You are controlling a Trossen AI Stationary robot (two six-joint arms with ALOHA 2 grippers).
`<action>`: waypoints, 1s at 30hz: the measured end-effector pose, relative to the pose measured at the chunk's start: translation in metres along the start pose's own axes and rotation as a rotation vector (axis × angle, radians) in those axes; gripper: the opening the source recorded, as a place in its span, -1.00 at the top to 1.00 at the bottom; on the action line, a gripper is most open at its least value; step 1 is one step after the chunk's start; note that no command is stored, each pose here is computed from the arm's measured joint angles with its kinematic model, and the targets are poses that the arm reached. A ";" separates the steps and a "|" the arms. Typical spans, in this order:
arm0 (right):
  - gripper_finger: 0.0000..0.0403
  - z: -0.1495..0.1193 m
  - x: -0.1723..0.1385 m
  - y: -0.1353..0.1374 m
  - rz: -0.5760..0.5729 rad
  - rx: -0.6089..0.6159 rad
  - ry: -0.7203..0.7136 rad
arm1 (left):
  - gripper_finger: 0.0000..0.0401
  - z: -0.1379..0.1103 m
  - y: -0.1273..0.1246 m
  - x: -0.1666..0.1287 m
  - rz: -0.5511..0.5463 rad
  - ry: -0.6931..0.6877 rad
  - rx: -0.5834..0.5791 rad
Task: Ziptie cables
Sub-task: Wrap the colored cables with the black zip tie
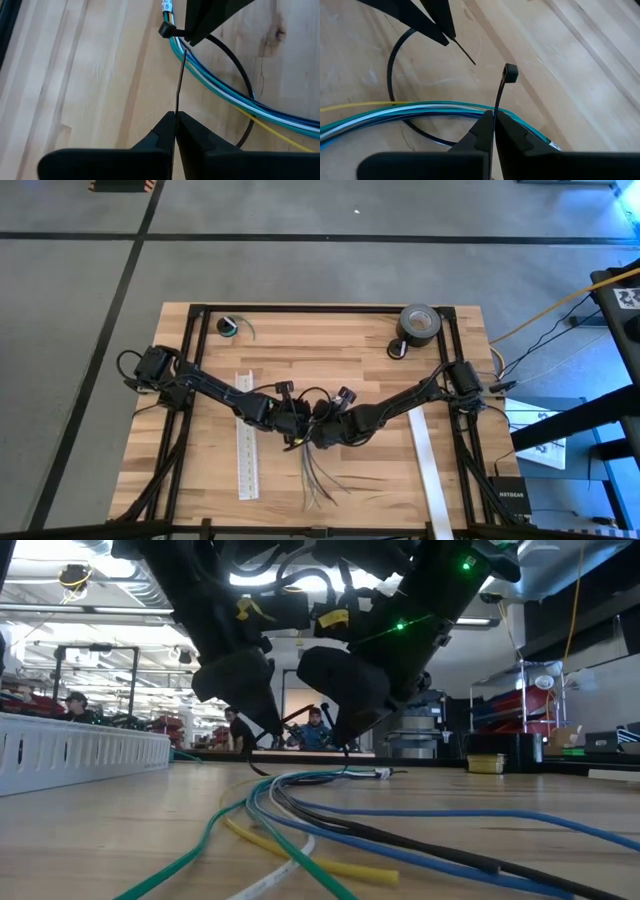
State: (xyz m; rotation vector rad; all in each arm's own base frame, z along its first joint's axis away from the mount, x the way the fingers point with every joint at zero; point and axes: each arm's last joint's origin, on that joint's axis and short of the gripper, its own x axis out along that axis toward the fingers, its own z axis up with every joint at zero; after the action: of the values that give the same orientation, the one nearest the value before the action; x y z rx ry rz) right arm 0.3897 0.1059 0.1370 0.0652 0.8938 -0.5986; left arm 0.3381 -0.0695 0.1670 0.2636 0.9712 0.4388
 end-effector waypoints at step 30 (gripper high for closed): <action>1.00 -0.001 -0.003 0.005 0.008 0.108 -0.019 | 1.00 -0.001 -0.009 0.004 0.067 -0.045 -0.182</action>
State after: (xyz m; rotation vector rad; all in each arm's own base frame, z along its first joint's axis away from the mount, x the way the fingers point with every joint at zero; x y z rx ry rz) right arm 0.3905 0.1119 0.1380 0.1603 0.8426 -0.6383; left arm 0.3416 -0.0759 0.1600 0.1408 0.8744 0.5769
